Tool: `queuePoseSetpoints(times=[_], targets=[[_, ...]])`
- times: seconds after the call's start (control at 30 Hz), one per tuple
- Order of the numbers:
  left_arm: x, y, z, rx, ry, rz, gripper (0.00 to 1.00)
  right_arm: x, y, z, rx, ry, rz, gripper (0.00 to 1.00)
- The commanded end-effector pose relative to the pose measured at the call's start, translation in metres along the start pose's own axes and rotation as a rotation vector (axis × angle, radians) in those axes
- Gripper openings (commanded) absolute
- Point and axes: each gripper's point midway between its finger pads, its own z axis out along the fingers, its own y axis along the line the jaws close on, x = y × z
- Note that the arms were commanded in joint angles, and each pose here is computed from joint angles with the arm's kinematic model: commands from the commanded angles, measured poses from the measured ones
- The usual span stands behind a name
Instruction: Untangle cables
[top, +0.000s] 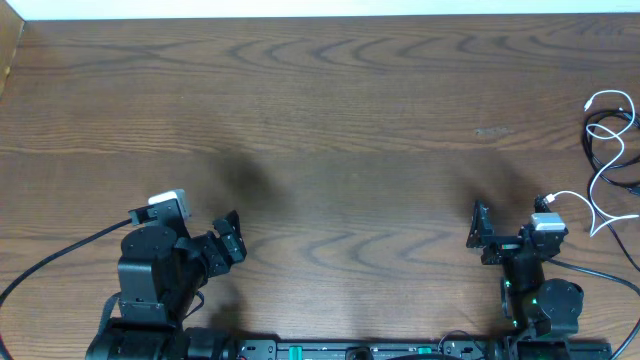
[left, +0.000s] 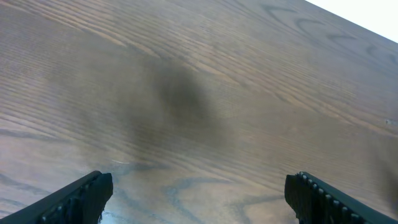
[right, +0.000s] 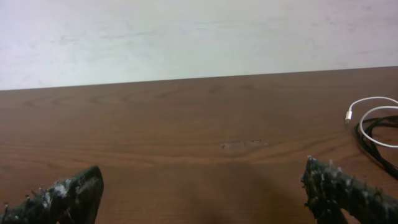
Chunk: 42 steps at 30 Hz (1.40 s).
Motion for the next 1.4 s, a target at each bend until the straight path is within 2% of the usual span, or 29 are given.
queuePoseSetpoints(times=[0.0, 0.43, 0.63, 0.97, 1.37], targets=[[0.0, 0.003, 0.001, -0.016, -0.002, 0.017, 0.94, 0.001, -0.001, 0.0, 0.005, 0.0, -0.004, 0.99], [0.002, 0.005, 0.001, -0.027, 0.002, 0.032, 0.94, 0.001, -0.001, 0.0, 0.005, 0.0, -0.004, 0.99], [0.006, 0.013, 0.007, -0.042, -0.041, 0.056, 0.94, 0.001, -0.001, 0.0, 0.005, 0.0, -0.004, 0.99], [-0.003, 0.02, 0.032, 0.022, -0.3, 0.035, 0.94, 0.001, -0.001, 0.0, 0.005, 0.0, -0.004, 0.99], [-0.015, 0.017, 0.037, 0.112, -0.57, 0.047, 0.94, 0.001, -0.001, 0.0, 0.005, 0.0, -0.004, 0.99]])
